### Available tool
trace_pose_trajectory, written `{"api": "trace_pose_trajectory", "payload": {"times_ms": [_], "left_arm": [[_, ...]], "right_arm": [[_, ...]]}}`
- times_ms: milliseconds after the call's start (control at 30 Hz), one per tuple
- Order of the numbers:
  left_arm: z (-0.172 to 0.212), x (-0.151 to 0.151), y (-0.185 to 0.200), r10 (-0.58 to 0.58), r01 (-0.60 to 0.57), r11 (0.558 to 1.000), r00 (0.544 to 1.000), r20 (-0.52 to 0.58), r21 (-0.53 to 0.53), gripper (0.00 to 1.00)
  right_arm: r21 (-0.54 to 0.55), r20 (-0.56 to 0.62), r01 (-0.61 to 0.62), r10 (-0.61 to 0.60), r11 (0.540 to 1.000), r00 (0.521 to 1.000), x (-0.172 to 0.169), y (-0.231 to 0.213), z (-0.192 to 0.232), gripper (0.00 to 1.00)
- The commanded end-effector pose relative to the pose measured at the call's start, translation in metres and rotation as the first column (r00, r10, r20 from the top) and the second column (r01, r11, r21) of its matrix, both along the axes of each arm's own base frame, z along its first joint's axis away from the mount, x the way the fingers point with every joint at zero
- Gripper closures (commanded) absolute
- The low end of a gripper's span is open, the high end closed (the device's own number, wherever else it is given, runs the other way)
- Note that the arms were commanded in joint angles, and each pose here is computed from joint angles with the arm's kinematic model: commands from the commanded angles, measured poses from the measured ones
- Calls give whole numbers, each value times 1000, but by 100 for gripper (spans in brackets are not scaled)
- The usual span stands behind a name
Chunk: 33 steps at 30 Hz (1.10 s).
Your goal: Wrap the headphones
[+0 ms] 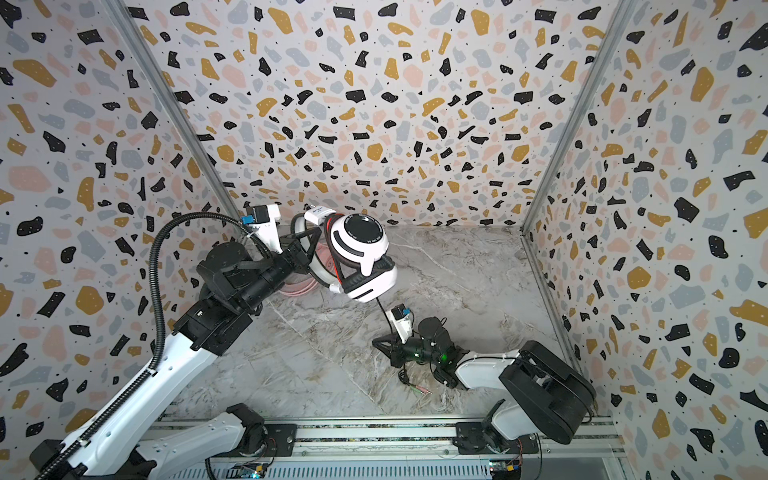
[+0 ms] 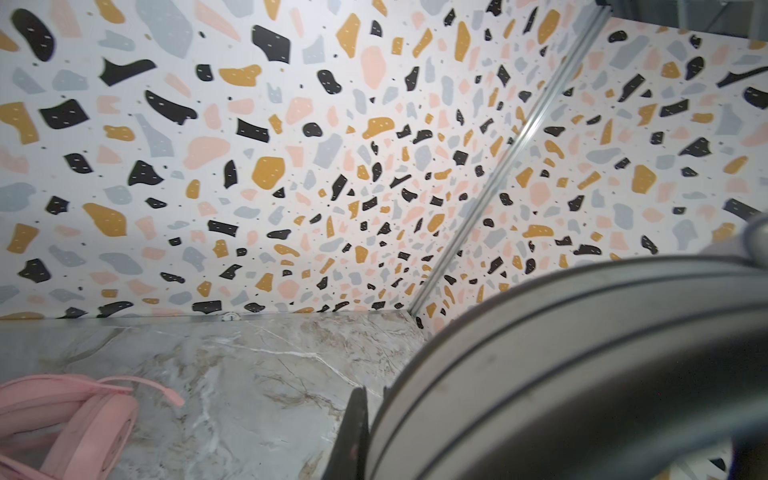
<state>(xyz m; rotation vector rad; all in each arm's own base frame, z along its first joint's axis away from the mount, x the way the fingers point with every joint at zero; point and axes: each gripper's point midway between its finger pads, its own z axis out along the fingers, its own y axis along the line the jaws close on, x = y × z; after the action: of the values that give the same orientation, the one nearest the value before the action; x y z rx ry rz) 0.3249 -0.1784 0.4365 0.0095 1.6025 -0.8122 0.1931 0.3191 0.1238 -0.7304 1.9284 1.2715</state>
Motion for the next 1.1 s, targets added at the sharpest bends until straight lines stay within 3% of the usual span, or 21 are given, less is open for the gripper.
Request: {"api": "trace_pose_trajectory", "payload": {"times_ms": [0, 167, 333, 500, 700, 867, 967, 1067], "left_arm": [[51, 14, 29, 99, -79, 976, 991, 92, -202, 100], [18, 51, 72, 309, -307, 919, 950, -33, -246, 100], [-16, 71, 101, 490, -495, 858, 869, -71, -134, 100], [-50, 79, 118, 589, -592, 805, 803, -94, -18, 100], [-89, 84, 123, 630, -628, 775, 759, -162, 72, 100], [-127, 85, 110, 603, -581, 798, 769, -213, 162, 100], [-147, 82, 93, 581, -525, 808, 786, -212, 267, 100], [-170, 77, 86, 604, -506, 772, 773, -195, 386, 100]], "right_arm": [[-23, 0, 3, -3, 1000, 1000, -11, -3, 2, 92], [-74, 30, 12, -10, 997, 999, -26, -7, 6, 93], [-111, 61, 22, -16, 994, 998, -41, -13, 15, 93], [-132, 99, 39, -26, 990, 995, -48, -20, 34, 93], [-100, 160, 74, -58, 992, 985, -47, -26, 70, 93], [-90, 207, 91, -71, 992, 976, -44, -26, 92, 93], [-94, 236, 117, -92, 989, 967, -37, -25, 101, 93], [-95, 267, 119, -90, 988, 959, -34, -22, 113, 93]]}}
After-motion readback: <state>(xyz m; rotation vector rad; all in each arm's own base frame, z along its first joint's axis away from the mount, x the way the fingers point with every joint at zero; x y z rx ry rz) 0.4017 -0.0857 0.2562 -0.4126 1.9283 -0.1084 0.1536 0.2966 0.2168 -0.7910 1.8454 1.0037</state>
